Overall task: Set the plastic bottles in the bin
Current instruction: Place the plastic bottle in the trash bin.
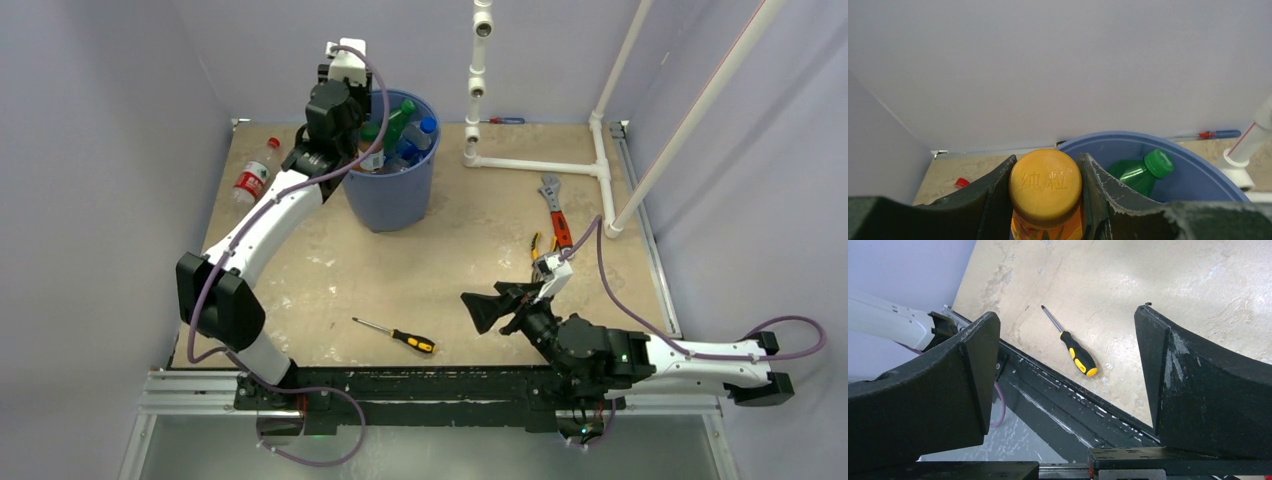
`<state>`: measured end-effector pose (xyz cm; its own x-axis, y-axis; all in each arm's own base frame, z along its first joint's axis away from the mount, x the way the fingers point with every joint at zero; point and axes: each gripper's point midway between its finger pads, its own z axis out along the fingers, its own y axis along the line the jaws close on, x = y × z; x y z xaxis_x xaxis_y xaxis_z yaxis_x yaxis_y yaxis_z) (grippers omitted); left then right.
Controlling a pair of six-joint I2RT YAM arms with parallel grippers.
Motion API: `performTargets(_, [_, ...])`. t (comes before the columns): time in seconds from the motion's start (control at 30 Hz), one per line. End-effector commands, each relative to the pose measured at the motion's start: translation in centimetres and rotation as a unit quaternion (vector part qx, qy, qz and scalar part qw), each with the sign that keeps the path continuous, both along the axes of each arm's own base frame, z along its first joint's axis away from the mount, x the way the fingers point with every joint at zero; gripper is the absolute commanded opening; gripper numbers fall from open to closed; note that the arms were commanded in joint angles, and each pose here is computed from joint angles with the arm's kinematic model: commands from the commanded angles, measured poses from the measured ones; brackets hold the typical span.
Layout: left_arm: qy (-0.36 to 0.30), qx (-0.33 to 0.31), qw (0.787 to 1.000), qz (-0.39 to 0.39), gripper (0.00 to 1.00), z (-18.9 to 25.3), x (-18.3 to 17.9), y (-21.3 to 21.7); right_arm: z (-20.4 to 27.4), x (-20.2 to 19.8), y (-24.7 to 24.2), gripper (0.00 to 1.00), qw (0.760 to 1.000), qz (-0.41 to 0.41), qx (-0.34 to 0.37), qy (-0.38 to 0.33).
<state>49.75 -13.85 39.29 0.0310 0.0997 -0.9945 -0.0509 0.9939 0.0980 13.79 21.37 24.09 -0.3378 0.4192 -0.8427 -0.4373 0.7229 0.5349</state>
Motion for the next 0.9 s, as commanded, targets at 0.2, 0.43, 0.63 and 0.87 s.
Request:
performTargets(0.2, [0.034,0.008,0.998,-0.058,0.0,-4.8,1.5,-2.7,0.7,0.3,-1.0,0.97,1.0,-0.022,0.01,0.01])
performTargets(0.43, [0.082,0.002,0.99,-0.114,0.0,-9.5,2.0,-5.2,0.8,0.4,-1.0,0.97,1.0,-0.023,0.008,0.011])
performTargets(0.63, [0.085,0.003,0.993,-0.077,0.0,-10.1,2.4,-4.0,0.8,0.4,-1.3,0.96,1.0,-0.025,0.007,0.011])
performTargets(0.87, [0.069,-0.01,0.997,0.036,0.15,-7.7,2.5,0.2,0.9,0.4,-1.4,0.96,1.0,-0.025,0.009,0.012])
